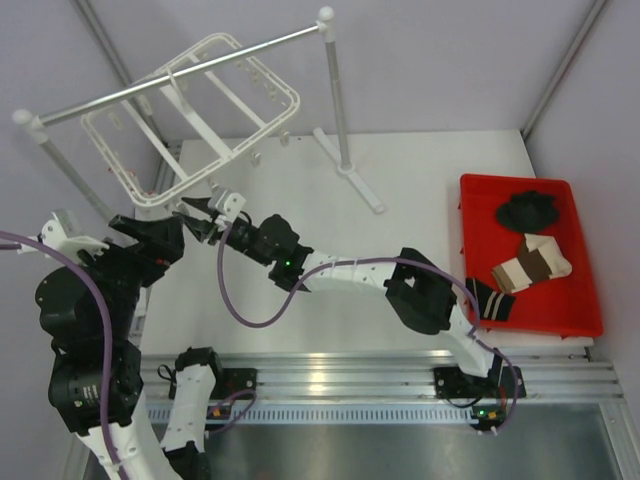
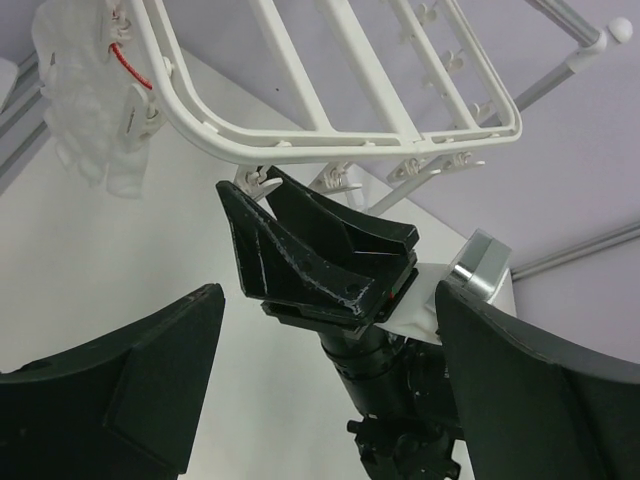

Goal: Clip the socks to the hanger
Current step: Open the clamp at the hanger.

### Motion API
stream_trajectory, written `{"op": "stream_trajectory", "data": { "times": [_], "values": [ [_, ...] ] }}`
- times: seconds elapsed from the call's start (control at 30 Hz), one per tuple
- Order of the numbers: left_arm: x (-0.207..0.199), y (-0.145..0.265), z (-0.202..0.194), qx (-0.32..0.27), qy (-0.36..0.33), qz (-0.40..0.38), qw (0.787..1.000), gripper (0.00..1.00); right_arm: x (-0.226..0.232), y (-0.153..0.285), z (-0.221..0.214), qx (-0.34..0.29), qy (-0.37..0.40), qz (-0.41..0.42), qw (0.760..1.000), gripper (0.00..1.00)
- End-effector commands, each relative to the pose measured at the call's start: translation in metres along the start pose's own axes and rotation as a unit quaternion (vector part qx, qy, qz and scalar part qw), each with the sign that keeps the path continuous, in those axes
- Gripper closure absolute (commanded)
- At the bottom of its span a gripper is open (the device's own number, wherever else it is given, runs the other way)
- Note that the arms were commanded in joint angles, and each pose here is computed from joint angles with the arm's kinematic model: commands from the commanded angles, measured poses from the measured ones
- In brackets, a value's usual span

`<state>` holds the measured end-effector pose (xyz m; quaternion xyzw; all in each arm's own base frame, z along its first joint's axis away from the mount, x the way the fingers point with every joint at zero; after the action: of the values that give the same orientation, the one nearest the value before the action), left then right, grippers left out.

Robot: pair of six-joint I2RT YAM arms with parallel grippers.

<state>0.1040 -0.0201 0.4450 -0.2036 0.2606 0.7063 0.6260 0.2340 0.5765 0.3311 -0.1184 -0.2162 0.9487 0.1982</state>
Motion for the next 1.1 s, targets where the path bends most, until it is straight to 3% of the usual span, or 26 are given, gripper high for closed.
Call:
{"op": "stream_trajectory", "data": {
  "times": [0.0, 0.2, 0.33, 0.43, 0.6, 1.07],
  "values": [
    [0.001, 0.0, -0.004, 0.009, -0.021, -0.01, 1.0, 0.09, 0.0, -0.01, 0.024, -0.031, -0.004, -0.001, 1.0, 0.66],
    [0.001, 0.0, -0.004, 0.016, -0.093, -0.032, 0.995, 0.1, -0.003, 0.003, 0.029, -0.001, 0.001, 0.029, 1.0, 0.87],
    [-0.005, -0.001, -0.011, 0.059, -0.187, -0.091, 0.976, 0.16, -0.006, 0.011, 0.027, 0.046, -0.001, 0.049, 0.998, 0.94],
    [-0.003, -0.005, -0.014, 0.08, -0.205, -0.093, 0.971, 0.21, -0.006, 0.013, 0.033, 0.06, -0.009, 0.061, 0.996, 1.0],
    [-0.003, -0.013, -0.023, 0.11, -0.202, -0.109, 0.967, 0.32, -0.005, 0.014, 0.048, 0.071, -0.028, 0.075, 0.994, 1.0],
    [0.02, -0.044, -0.03, 0.103, -0.136, -0.027, 0.985, 0.35, -0.003, 0.018, 0.074, 0.093, -0.047, 0.111, 0.988, 1.0]
  ]
}}
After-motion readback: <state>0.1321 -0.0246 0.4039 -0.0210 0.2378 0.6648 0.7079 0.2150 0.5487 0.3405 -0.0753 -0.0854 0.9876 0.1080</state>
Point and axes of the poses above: each gripper's point midway between its finger pads, its own y axis back along the fingers, its own x axis along the line the jaws close on, z = x × y, the point moved 5 cm from there along y, back along the fingers
